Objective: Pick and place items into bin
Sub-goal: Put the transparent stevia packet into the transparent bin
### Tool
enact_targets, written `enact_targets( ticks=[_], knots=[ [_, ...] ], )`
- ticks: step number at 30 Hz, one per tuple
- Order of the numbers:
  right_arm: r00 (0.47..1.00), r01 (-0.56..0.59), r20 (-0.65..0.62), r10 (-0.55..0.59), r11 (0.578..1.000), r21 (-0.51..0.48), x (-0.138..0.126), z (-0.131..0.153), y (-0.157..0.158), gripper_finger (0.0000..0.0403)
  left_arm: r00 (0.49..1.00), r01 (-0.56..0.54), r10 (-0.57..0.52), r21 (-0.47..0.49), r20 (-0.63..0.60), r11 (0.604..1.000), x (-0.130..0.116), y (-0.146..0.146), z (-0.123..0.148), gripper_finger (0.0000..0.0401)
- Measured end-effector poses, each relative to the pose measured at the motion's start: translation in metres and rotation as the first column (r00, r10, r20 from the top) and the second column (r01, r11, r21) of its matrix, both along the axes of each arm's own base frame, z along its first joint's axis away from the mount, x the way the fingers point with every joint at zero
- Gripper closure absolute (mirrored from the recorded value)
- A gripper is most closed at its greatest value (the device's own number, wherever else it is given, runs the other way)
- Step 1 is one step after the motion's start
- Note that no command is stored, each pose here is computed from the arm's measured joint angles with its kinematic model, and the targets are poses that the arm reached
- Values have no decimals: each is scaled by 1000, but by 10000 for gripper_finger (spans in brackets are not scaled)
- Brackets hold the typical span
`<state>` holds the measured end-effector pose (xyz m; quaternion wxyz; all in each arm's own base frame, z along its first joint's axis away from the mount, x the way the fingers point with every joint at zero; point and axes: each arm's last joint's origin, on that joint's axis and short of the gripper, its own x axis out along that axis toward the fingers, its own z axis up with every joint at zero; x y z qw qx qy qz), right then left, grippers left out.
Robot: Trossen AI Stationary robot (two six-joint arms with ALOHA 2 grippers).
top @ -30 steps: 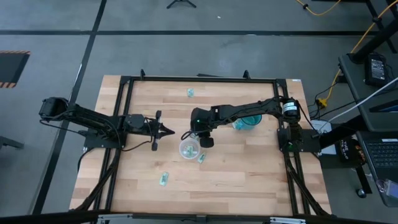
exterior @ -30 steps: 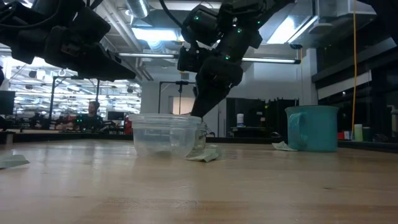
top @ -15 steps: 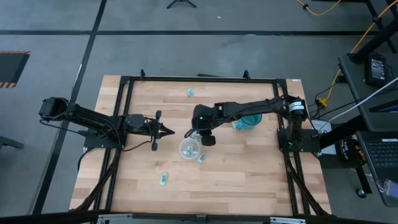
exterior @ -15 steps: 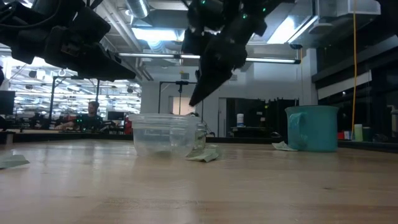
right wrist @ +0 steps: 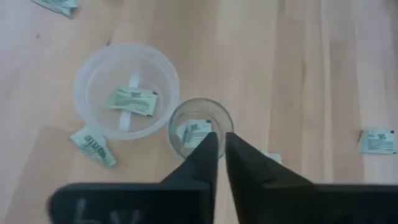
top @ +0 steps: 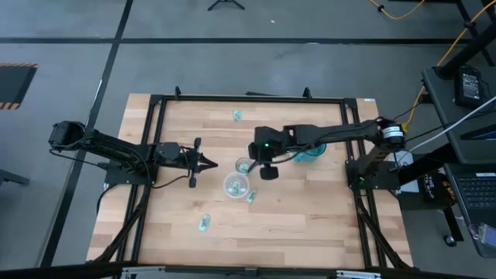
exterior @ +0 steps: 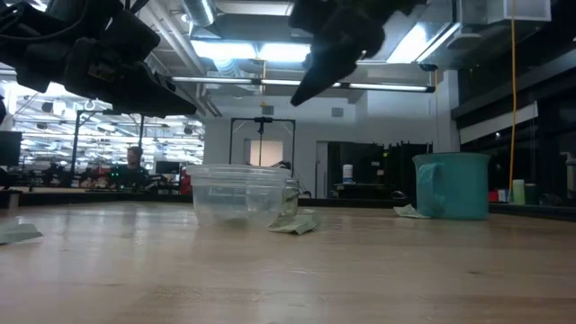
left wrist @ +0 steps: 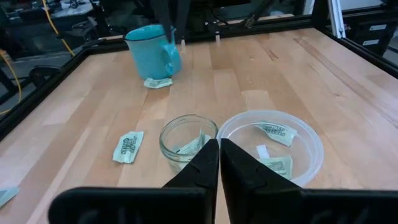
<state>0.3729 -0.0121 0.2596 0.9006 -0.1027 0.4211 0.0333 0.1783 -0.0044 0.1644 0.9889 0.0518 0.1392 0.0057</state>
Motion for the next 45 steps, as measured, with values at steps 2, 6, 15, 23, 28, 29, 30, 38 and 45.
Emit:
enact_targets(
  ticks=[2,6,15,23,28,29,30,38,45],
  knots=[
    [1000,-5,31,5,1000,2,-9,-2,3,394,1000,0,0,0,0,1000,0,0,0,388],
    [990,8,144,-11,1000,21,-29,-12,6,387,1000,0,0,0,-1,1000,0,0,0,388],
    [921,20,386,-49,997,80,-75,-38,11,380,1000,2,-2,0,0,1000,0,0,0,355],
    [839,-31,544,-20,996,84,-99,-69,19,380,1000,7,-7,-1,-3,1000,0,-1,0,298],
    [759,-38,649,-45,993,112,-110,-74,19,380,1000,19,-19,-1,-13,1000,0,-2,-1,271],
    [754,-38,655,-45,993,112,-111,-74,19,380,1000,25,-25,-1,-12,1000,0,-3,-1,266],
    [754,-38,655,-45,993,112,-111,-75,19,380,999,33,-33,-2,-11,999,0,-5,-1,262],
    [754,-34,654,-65,990,138,-111,-75,19,380,996,84,-84,-78,5,993,-2,-22,0,232],
    [754,-35,654,-62,990,134,-111,-75,19,379,990,140,-142,-58,-26,988,0,-48,14,233]
  ],
)
